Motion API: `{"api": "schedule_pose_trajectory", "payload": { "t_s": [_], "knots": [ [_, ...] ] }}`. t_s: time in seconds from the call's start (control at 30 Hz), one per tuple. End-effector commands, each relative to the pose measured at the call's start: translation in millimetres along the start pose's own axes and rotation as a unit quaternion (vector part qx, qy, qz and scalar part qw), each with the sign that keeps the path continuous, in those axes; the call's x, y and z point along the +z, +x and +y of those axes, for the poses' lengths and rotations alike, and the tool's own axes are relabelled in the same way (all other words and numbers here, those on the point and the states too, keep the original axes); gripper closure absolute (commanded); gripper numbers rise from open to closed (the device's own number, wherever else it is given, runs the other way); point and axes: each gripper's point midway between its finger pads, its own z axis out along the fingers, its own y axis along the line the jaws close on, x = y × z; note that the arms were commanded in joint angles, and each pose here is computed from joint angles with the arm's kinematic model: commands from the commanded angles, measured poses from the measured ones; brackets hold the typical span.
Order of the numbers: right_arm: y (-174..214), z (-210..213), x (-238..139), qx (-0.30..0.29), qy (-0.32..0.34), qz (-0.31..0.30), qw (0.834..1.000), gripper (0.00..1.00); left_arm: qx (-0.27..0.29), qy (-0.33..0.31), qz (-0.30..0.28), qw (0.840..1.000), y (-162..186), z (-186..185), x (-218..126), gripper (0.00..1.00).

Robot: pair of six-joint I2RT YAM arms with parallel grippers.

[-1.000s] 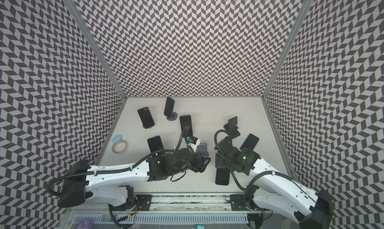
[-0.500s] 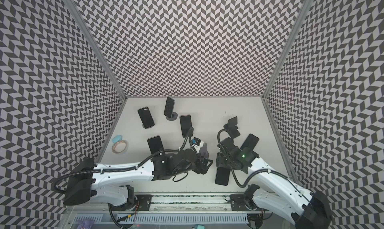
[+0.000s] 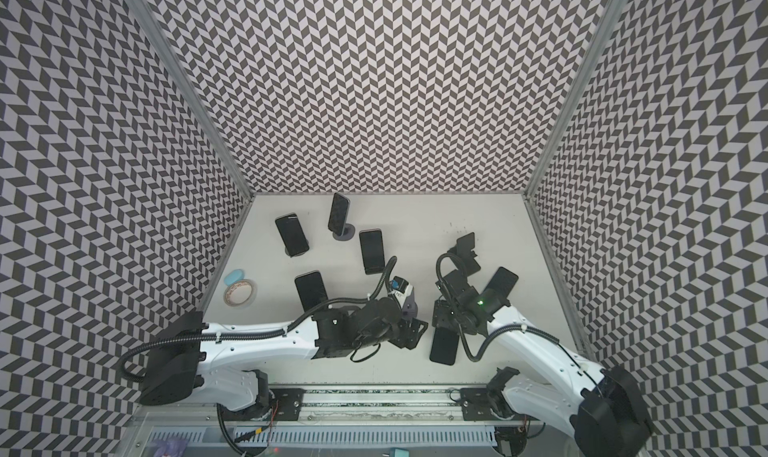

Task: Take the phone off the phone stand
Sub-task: 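Carry the phone toward the robot with the right gripper while the left extends, then lower the held teal-edged phone toward the table with the right gripper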

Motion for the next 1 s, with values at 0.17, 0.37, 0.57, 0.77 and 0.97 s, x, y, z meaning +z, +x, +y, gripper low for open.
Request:
{"api": "schedule_pose_trajectory", "payload": {
  "t_s": [0.17, 0.37, 0.57, 0.77, 0.97],
  "knots": [
    [-11, -1, 12, 0.000, 0.002, -0.003, 1.000, 0.51, 0.021, -0.004, -0.002, 1.000, -5, -4, 1, 0.15],
    [-11, -1, 24, 0.011, 0.002, 0.017, 1.000, 0.51, 0.025, -0.005, 0.001, 1.000, -3, -2, 2, 0.15],
    [-11, 3, 36, 0.010, 0.007, 0.038, 0.999, 0.51, 0.029, -0.005, 0.001, 1.000, -2, -1, -1, 0.15],
    [-16, 4, 42, 0.009, 0.013, 0.037, 0.999, 0.51, 0.032, -0.011, -0.012, 0.999, -6, 4, -8, 0.15],
    [-14, 2, 52, 0.008, 0.023, 0.046, 0.999, 0.51, 0.034, -0.014, -0.012, 0.999, -6, 7, -11, 0.15]
  ]
}}
